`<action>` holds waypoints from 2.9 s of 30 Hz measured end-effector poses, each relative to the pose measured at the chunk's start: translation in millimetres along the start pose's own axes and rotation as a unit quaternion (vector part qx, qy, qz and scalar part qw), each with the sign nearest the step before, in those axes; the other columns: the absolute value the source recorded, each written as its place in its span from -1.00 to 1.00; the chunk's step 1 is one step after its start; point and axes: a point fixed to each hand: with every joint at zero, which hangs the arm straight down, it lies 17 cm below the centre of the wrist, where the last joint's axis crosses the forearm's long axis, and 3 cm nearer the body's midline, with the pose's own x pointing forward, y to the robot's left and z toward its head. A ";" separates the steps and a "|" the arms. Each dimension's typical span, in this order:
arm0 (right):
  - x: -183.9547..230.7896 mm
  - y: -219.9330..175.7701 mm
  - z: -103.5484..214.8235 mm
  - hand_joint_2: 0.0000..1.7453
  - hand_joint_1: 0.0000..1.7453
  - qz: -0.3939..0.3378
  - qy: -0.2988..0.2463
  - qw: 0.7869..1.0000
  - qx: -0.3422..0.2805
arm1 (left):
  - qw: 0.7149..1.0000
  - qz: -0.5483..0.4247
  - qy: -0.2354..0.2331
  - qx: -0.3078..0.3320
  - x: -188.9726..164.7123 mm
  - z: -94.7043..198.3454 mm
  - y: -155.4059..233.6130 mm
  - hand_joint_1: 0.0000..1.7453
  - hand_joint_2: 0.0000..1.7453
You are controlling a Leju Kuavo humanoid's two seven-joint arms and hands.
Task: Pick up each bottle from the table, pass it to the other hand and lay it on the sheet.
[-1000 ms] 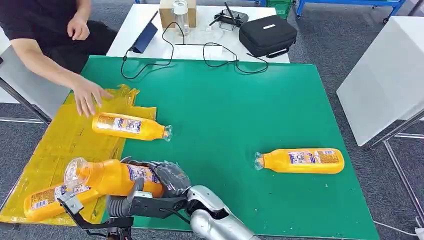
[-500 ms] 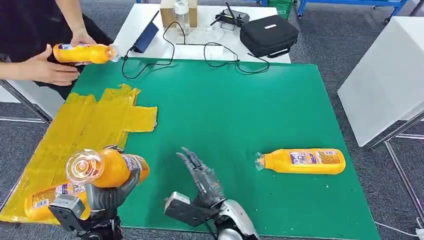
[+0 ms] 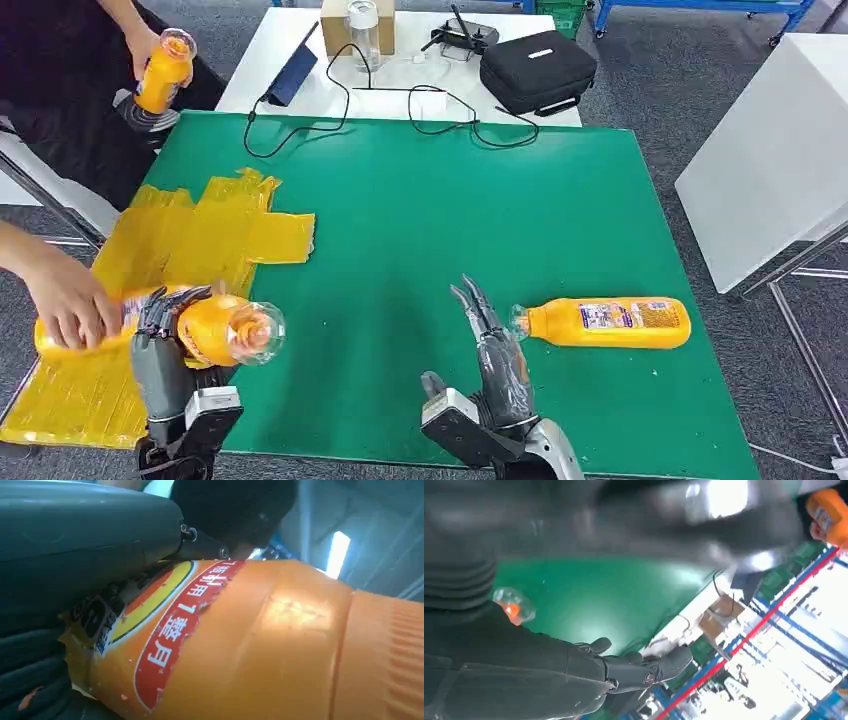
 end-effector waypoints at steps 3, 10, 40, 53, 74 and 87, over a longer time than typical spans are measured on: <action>-0.7 -10.7 1.9 -1.00 -1.00 0.001 0.000 1.000 -0.010 | 0.998 -0.051 -0.028 -0.010 7.2 0.7 -8.3 1.00 1.00; -2.8 -24.7 2.5 -1.00 -1.00 0.009 -0.006 1.000 -0.021 | 0.970 -0.186 -0.126 -0.096 31.0 11.3 -50.6 1.00 1.00; 3.3 -11.9 -38.1 -1.00 -1.00 0.010 -0.053 0.998 0.034 | 0.859 -0.455 0.066 -0.224 -186.3 46.2 -47.8 -1.00 -1.00; 9.4 -5.0 -69.1 1.00 -1.00 0.021 -0.050 0.998 0.044 | 0.873 -0.426 0.048 -0.232 -181.0 50.3 -44.5 -1.00 -1.00; -145.4 -161.3 51.0 1.00 -1.00 0.259 0.153 0.953 -0.024 | 0.886 0.415 0.187 0.089 -97.4 54.0 40.0 -1.00 -1.00; -168.8 -187.1 94.6 1.00 -1.00 0.320 0.199 0.926 -0.013 | 0.871 0.444 0.193 0.077 -89.1 44.1 12.4 -1.00 -1.00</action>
